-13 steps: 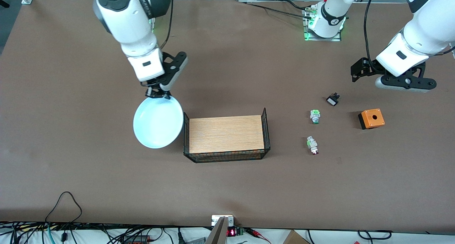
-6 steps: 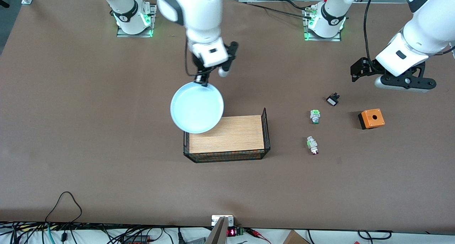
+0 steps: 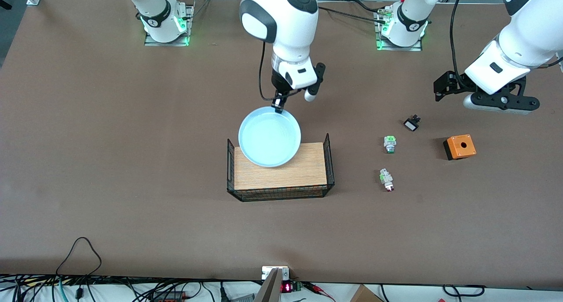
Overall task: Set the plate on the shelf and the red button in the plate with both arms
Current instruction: 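Carry the plate with the right gripper onto the wooden tray, then release the plate and withdraw the right gripper while the left gripper reaches the red button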
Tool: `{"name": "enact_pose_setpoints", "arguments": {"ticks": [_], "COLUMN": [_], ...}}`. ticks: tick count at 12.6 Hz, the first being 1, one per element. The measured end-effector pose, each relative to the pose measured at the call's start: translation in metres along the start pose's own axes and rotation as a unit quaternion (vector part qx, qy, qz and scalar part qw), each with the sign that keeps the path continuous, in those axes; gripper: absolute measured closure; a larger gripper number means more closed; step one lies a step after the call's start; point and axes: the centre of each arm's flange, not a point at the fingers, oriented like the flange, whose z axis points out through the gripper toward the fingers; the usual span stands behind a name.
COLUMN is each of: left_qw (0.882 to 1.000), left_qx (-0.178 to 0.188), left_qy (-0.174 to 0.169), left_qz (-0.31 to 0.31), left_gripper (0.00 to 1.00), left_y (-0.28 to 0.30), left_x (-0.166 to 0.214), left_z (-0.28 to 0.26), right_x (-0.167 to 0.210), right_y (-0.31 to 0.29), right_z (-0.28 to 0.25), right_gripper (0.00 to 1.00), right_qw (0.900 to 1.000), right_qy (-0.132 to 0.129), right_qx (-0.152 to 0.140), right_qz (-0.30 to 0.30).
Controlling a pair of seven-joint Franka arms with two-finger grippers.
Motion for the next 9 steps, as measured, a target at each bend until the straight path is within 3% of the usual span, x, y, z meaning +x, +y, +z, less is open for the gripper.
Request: {"name": "enact_pose_setpoints", "arguments": {"ticks": [4, 9], "left_qw": [1.0, 1.0], "left_qx": [0.0, 0.0], "left_qy": [0.001, 0.001], "left_qz": [0.0, 0.001], "left_gripper": [0.0, 0.0], "left_y": [0.0, 0.001], "left_x": [0.0, 0.0], "left_z": [-0.001, -0.001], "right_x": [0.014, 0.017], "right_y": [-0.004, -0.007], "right_z": [0.037, 0.062], "right_gripper": [0.97, 0.95], "right_qw": [1.0, 0.999], "right_qy": [0.021, 0.013], "right_qx": [-0.015, -0.03], "right_qz": [-0.011, -0.018]}}
